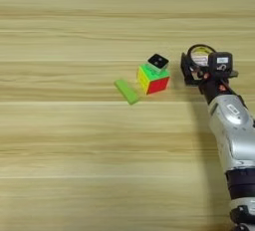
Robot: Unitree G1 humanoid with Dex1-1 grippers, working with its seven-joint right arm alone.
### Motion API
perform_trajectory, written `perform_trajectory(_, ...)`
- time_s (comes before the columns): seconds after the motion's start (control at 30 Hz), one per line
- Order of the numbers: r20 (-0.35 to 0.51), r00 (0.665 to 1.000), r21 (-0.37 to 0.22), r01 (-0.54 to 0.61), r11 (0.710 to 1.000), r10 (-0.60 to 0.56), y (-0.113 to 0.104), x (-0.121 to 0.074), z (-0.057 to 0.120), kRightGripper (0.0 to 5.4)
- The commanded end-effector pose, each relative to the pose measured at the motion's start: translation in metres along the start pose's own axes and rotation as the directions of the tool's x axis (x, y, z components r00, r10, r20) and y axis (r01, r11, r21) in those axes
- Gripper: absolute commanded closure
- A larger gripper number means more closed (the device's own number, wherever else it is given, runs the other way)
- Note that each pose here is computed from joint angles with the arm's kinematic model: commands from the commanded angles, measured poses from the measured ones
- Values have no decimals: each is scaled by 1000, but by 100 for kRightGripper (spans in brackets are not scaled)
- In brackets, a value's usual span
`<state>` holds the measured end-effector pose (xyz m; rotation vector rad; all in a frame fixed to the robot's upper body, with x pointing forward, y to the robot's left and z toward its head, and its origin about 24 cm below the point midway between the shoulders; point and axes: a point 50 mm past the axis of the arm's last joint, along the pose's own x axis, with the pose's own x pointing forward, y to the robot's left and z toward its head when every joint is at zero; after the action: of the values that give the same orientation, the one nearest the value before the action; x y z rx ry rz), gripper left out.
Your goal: Move the objects on the table
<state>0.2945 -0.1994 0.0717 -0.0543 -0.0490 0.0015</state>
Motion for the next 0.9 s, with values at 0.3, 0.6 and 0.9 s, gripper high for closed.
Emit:
perform_trajectory(0.3, 116, 983, -13, -141, 990, 142, 34, -10, 39, 137)
perform_trajectory(0.6, 93, 967, 21, -240, 971, 237, 60, -18, 38, 137)
perform_trajectory(0.9, 83, 932, 42, -357, 933, 353, 92, -26, 37, 137)
